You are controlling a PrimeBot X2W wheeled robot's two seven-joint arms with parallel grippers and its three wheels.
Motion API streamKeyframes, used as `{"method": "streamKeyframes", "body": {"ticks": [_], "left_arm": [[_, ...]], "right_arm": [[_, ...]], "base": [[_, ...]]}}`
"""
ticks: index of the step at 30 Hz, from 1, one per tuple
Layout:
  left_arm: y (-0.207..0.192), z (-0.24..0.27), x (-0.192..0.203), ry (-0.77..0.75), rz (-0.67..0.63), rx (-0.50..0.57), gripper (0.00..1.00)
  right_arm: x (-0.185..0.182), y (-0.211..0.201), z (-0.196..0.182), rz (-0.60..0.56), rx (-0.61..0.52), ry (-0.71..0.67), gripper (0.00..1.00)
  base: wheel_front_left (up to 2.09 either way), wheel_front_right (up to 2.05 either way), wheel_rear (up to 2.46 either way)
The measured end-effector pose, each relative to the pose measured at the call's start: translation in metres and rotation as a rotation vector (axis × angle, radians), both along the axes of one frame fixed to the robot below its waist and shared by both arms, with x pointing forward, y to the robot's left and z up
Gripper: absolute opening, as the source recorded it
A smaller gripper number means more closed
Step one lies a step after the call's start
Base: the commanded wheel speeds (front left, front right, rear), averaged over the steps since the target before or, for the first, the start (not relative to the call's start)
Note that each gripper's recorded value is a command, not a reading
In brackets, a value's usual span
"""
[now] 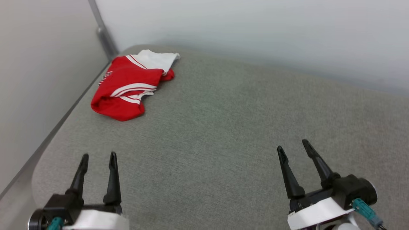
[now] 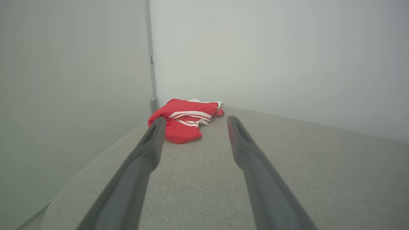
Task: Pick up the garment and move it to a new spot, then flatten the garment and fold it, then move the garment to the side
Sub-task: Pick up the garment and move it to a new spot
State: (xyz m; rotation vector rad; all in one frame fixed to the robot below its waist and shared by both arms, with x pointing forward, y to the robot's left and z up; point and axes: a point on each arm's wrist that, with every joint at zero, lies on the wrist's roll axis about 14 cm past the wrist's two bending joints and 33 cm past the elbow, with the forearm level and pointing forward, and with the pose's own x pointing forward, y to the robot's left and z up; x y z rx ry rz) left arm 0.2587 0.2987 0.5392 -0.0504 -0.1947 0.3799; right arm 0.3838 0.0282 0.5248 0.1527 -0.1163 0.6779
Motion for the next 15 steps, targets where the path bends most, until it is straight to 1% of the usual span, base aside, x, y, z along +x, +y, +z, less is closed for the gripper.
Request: {"method": "streamKeyframes", "body": {"ticks": [2, 5, 7, 9, 10, 11, 13, 14, 15], "left_arm": [[0.001, 0.004, 0.016, -0.003, -0.017, 0.016, 1.0], [0.011, 0.012, 0.047, -0.031, -0.03, -0.001, 1.0], [0.01, 0.012, 0.073, 0.005, -0.097, 0.058, 1.0], [0.015, 0.011, 0.099, 0.018, -0.14, 0.057, 1.0], [0.021, 0.012, 0.112, 0.019, -0.151, 0.051, 1.0], [0.03, 0.019, 0.126, 0.012, -0.16, 0.072, 1.0], [0.048, 0.038, 0.156, 0.016, -0.188, 0.153, 1.0], [0.056, 0.04, 0.17, 0.031, -0.196, 0.157, 1.0], [0.063, 0.038, 0.183, 0.059, -0.202, 0.136, 1.0]], "right_arm": [[0.008, -0.003, -0.001, -0.014, -0.007, -0.009, 1.0], [0.023, -0.007, -0.006, -0.035, -0.018, -0.018, 1.0], [0.033, -0.014, -0.014, -0.057, -0.022, -0.006, 1.0], [0.041, -0.019, -0.025, -0.074, -0.045, 0.005, 1.0], [0.046, -0.022, -0.03, -0.083, -0.054, 0.01, 1.0], [0.05, -0.024, -0.034, -0.091, -0.059, 0.011, 1.0], [0.059, -0.028, -0.042, -0.106, -0.074, 0.012, 1.0], [0.063, -0.032, -0.046, -0.116, -0.079, 0.017, 1.0], [0.067, -0.036, -0.052, -0.128, -0.082, 0.026, 1.0]], "base": [[0.0, 0.0, 0.0], [0.0, 0.0, 0.0], [0.0, 0.0, 0.0], [0.0, 0.0, 0.0], [0.0, 0.0, 0.0], [0.0, 0.0, 0.0], [0.0, 0.0, 0.0], [0.0, 0.0, 0.0], [0.0, 0.0, 0.0]]}}
